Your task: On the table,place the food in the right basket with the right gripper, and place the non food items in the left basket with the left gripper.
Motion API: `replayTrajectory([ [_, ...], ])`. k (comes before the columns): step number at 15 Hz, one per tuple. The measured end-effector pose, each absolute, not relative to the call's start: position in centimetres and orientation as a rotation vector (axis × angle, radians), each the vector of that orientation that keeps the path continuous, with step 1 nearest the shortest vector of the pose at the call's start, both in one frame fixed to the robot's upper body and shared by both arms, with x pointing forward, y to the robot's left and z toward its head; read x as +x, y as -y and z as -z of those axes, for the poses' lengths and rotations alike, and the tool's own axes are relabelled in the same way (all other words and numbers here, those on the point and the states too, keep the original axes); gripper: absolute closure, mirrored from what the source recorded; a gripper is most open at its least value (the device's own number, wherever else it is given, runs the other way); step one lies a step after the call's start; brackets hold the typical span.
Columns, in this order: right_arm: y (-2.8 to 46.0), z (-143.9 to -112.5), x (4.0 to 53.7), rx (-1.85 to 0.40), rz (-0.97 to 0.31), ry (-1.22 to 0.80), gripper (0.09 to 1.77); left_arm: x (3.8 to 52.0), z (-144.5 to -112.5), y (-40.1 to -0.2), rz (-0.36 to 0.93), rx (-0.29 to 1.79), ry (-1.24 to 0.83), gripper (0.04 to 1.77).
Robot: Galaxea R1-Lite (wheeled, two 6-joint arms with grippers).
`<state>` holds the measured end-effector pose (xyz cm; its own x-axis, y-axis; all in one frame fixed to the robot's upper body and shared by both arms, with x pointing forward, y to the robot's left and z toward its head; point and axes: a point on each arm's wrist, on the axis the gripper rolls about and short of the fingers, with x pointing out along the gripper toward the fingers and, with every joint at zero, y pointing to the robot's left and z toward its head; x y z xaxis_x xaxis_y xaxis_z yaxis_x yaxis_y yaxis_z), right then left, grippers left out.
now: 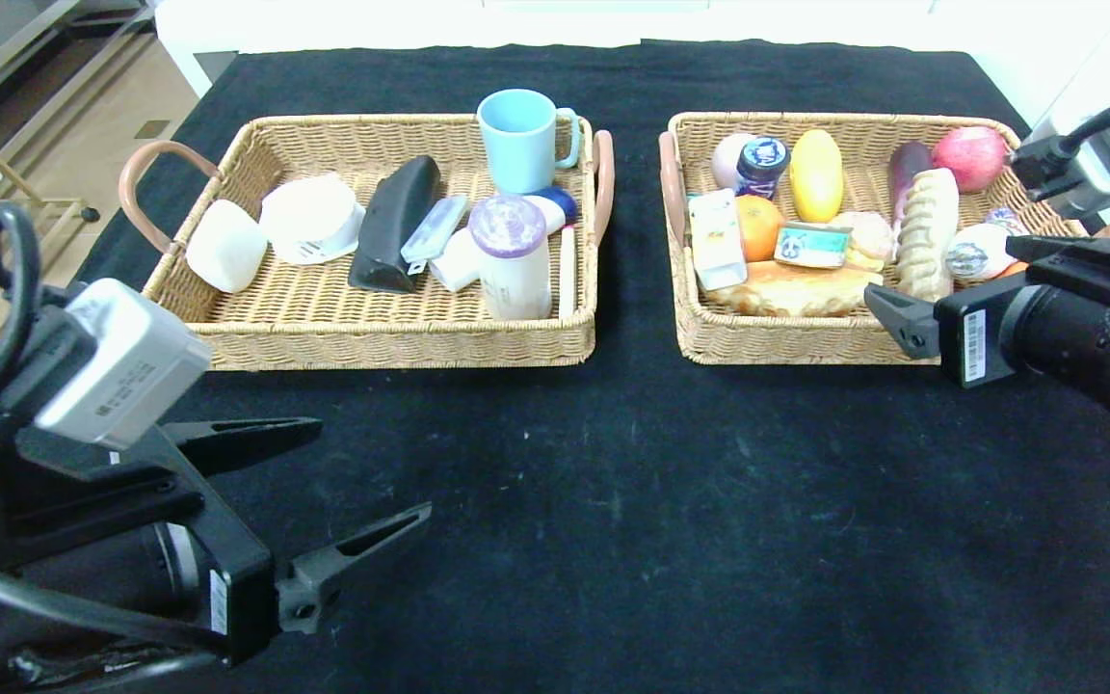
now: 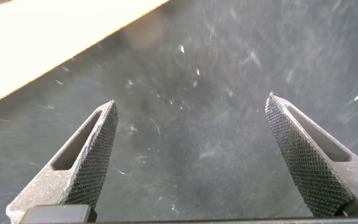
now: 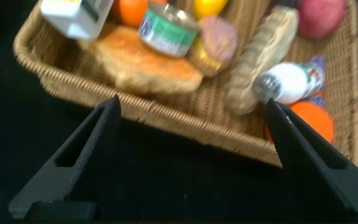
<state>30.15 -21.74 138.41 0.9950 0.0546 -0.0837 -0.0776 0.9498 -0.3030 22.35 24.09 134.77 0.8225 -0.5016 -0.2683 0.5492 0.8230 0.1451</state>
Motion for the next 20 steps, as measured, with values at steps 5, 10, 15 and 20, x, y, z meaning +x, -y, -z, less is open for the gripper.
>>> replayTrajectory([
  [5, 22.5, -138.1, 27.1, -0.197, -0.111, -0.195, 0.16, 19.7, -135.2, -26.7, 0.423, 0.218, -0.199, 0.09],
  [10, 25.2, -137.1, 22.3, -0.206, -0.170, -0.259, 0.16, 14.8, -134.3, -30.5, 0.356, 0.223, -0.244, 0.09],
  [15, 28.4, -136.0, 17.7, -0.214, -0.236, -0.299, 0.16, 10.5, -132.7, -33.2, 0.266, 0.203, -0.257, 0.09],
  [20, 31.4, -135.6, 14.0, -0.151, -0.271, -0.305, 0.16, 7.3, -132.0, -34.4, 0.203, 0.183, -0.221, 0.09],
])
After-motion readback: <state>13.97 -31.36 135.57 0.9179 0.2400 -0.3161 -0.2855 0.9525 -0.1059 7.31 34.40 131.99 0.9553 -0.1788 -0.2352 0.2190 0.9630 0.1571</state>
